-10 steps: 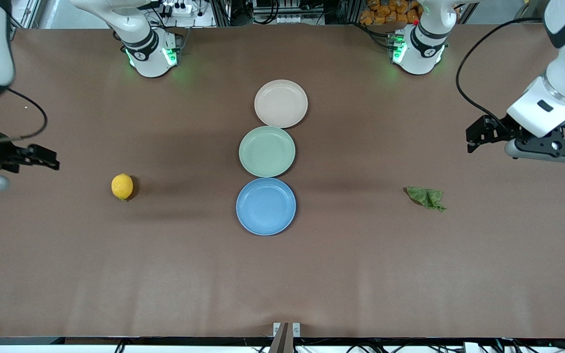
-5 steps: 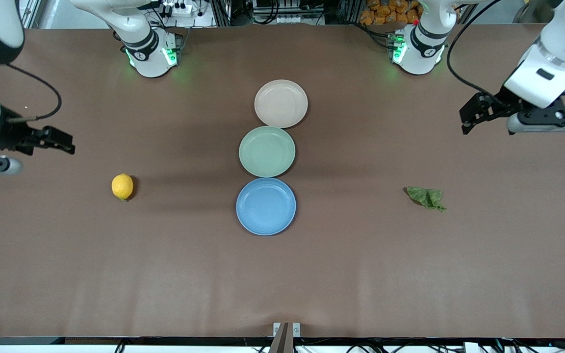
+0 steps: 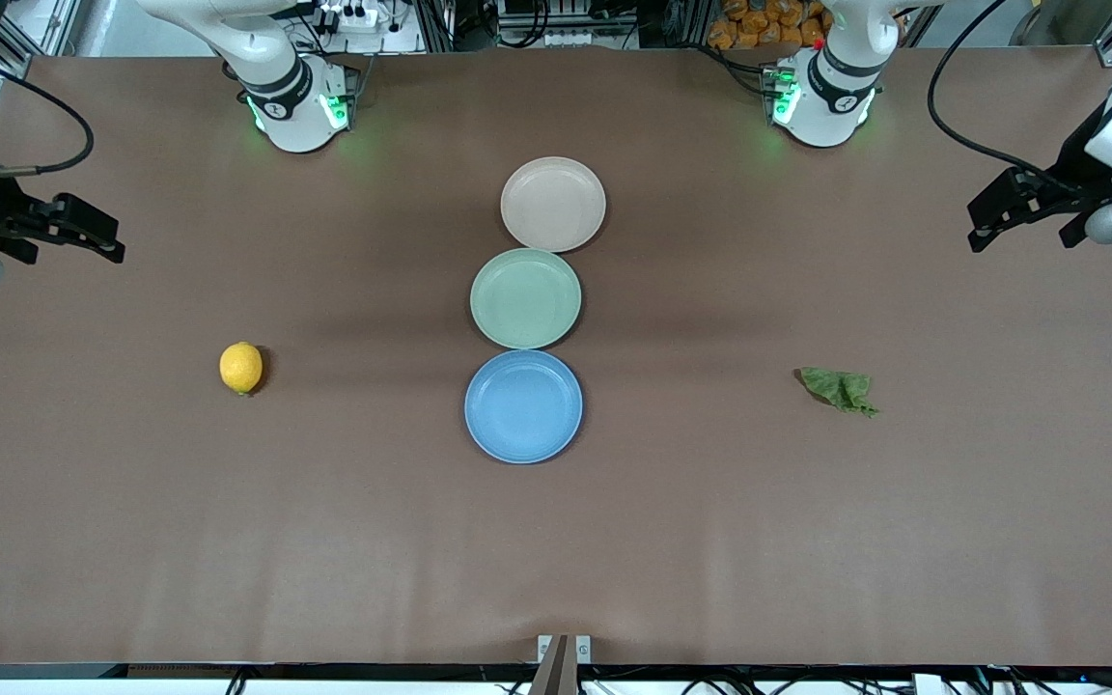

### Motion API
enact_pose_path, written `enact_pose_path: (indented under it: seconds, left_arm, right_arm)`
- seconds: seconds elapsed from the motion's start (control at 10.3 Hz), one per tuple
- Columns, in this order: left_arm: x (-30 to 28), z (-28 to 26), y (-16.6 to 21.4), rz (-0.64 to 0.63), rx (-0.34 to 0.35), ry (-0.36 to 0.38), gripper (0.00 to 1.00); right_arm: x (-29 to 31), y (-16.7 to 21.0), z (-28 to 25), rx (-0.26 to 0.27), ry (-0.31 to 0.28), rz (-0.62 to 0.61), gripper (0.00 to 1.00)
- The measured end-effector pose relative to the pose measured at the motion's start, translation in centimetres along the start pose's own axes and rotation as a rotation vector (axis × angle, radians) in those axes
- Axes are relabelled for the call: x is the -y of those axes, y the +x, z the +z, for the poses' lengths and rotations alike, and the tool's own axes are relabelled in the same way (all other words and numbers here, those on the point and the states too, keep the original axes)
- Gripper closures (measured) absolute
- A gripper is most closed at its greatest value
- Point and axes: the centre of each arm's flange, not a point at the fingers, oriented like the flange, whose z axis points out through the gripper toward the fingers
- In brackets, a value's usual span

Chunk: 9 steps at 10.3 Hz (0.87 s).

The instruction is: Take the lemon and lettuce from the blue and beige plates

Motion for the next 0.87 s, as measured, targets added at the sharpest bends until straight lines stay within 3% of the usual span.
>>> enact_pose_path:
  seconds: [0.49,0.87]
  left_arm:
    - [-0.7,-0.8,-1.3,0.088,0.051,-0.019,0.0]
    - [0.4,-0.9,-1.3,0.075,0.07,-0.046,0.0]
  right_arm:
    - [-0.1,-1.0,-1.1,-0.018,0.002,-0.001,0.0]
    - [0.1,-0.9,-2.3,-0.061,-0.001,-0.004,0.0]
